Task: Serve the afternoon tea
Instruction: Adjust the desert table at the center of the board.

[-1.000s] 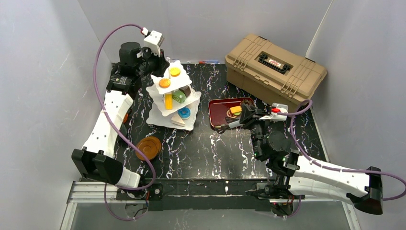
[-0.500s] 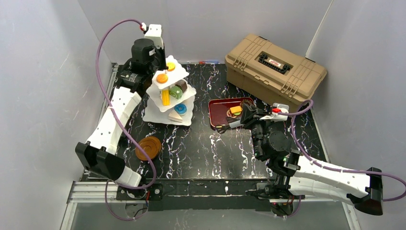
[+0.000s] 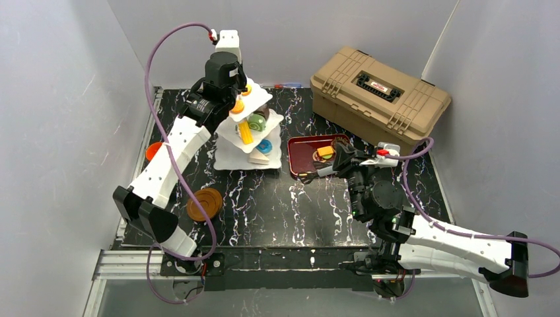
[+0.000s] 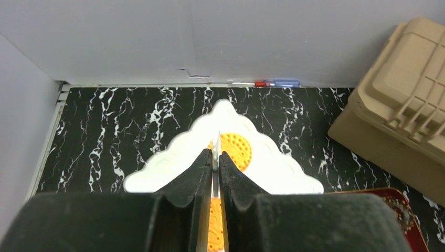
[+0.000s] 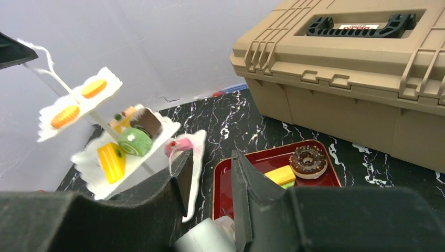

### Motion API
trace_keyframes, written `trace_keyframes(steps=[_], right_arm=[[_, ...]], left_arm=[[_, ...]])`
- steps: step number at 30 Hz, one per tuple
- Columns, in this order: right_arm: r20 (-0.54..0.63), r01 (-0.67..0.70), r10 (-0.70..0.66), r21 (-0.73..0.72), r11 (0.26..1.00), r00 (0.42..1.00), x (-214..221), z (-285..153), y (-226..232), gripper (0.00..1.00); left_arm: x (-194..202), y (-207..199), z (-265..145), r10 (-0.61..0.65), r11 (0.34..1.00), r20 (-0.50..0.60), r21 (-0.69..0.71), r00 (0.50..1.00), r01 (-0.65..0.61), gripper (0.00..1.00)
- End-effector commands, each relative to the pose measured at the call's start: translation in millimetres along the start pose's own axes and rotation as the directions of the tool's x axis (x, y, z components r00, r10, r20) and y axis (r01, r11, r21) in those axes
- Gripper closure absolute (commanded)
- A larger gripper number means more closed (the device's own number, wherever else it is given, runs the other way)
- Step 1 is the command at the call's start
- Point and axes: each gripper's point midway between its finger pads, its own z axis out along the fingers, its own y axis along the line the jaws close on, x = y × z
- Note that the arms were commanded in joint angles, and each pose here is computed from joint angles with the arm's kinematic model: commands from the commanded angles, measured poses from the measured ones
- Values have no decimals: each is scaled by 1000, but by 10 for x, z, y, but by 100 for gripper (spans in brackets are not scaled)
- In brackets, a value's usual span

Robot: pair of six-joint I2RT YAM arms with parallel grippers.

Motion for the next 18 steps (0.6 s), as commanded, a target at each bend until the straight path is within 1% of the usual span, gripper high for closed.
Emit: trace_keyframes(steps=[1, 3, 7, 8, 11, 12, 13, 14, 15, 18], right_arm=[[35, -55, 54, 33, 998, 998, -153, -3, -79, 99], [33, -51, 50, 35, 998, 998, -145, -6, -88, 99], [30, -42, 41, 42, 998, 999, -126, -7, -109, 99], [29, -40, 38, 45, 998, 999, -120, -7, -114, 99], [28, -34, 33, 51, 998, 999, -105, -3, -123, 99], [28, -33, 32, 52, 998, 999, -111, -1, -121, 99], [27, -32, 31, 52, 998, 999, -119, 1, -115, 99], [27, -30, 29, 54, 998, 999, -130, 2, -116, 99], [26, -26, 25, 59, 998, 999, -139, 4, -122, 99], [22, -18, 16, 57, 998, 1000, -178, 16, -92, 99]], left_arm=[[-309, 122, -40, -118, 989, 124, -70, 985, 127, 88], [-246, 131, -38, -114, 990, 112, -75, 987, 123, 80], [-174, 168, -84, -93, 992, 109, -77, 990, 101, 70], [-167, 169, -97, -88, 993, 109, -72, 990, 97, 64], [-221, 93, -179, -66, 998, 116, 0, 991, 67, 33], [-245, 45, -225, -57, 998, 117, 40, 991, 52, 22], [-266, 1, -280, -33, 996, 118, 82, 992, 24, 15], [-278, -53, -361, -13, 991, 119, 134, 993, -4, 4], [-282, -85, -452, 13, 983, 127, 179, 992, -36, 2], [-242, -90, -737, 110, 951, 171, 268, 979, -154, 2]])
